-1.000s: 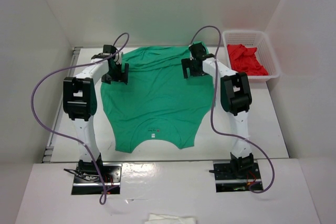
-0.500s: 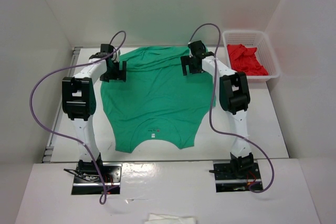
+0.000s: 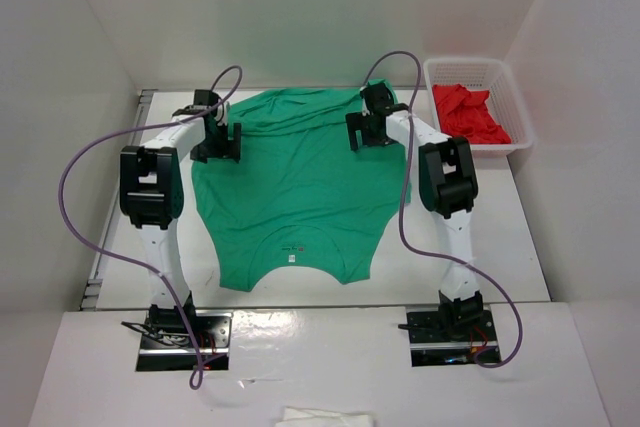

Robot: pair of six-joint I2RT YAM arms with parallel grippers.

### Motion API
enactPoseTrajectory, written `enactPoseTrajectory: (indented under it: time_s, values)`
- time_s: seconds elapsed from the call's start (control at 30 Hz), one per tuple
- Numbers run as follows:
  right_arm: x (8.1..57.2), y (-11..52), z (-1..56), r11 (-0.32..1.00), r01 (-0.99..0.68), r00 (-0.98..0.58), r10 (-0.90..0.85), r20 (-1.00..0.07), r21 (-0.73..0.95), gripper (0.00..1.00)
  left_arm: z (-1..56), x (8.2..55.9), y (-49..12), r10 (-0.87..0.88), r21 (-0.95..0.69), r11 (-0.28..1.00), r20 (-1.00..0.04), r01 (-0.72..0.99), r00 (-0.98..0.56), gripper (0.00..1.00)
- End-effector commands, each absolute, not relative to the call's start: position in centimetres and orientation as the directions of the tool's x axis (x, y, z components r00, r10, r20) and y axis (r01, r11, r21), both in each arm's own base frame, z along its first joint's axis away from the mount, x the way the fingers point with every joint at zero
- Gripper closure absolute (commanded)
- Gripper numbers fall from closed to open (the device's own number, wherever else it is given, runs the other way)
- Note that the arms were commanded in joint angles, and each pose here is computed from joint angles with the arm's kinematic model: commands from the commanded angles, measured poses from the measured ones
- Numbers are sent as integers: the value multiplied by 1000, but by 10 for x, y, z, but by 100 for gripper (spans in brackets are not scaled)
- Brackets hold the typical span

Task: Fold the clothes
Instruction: Flatten the tank top out

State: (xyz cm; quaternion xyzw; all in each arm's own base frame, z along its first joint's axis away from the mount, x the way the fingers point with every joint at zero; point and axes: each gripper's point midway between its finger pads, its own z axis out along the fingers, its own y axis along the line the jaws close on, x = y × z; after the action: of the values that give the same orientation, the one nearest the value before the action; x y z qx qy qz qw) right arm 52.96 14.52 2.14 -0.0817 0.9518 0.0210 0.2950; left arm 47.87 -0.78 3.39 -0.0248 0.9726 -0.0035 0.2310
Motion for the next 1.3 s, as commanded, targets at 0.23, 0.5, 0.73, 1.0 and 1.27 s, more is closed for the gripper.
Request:
enactPoseTrajectory:
  time_s: [0.23,0.5,0.73,1.0,1.27]
  values:
    - [495,127,-3,985,-170,-863,-162,-479,-26,1,-2,448,-2,-117,-21,993,-345,-117,-931,0]
    - [489,119,11,987,-156,-858,-152,-490,-35,1,-9,430,5,-135,-24,991,-305,-134,-943,0]
    - [473,120,8,985,-171,-883,-159,-442,-13,1,-8,418,5,-126,-18,992,-275,-126,-953,0]
    - [449,117,17,981,-196,-904,-183,-387,-7,1,-4,393,2,-70,-26,997,-193,-67,-979,0]
    - [428,111,22,972,-236,-912,-227,-341,-15,1,8,371,9,29,11,1000,-130,28,-991,0]
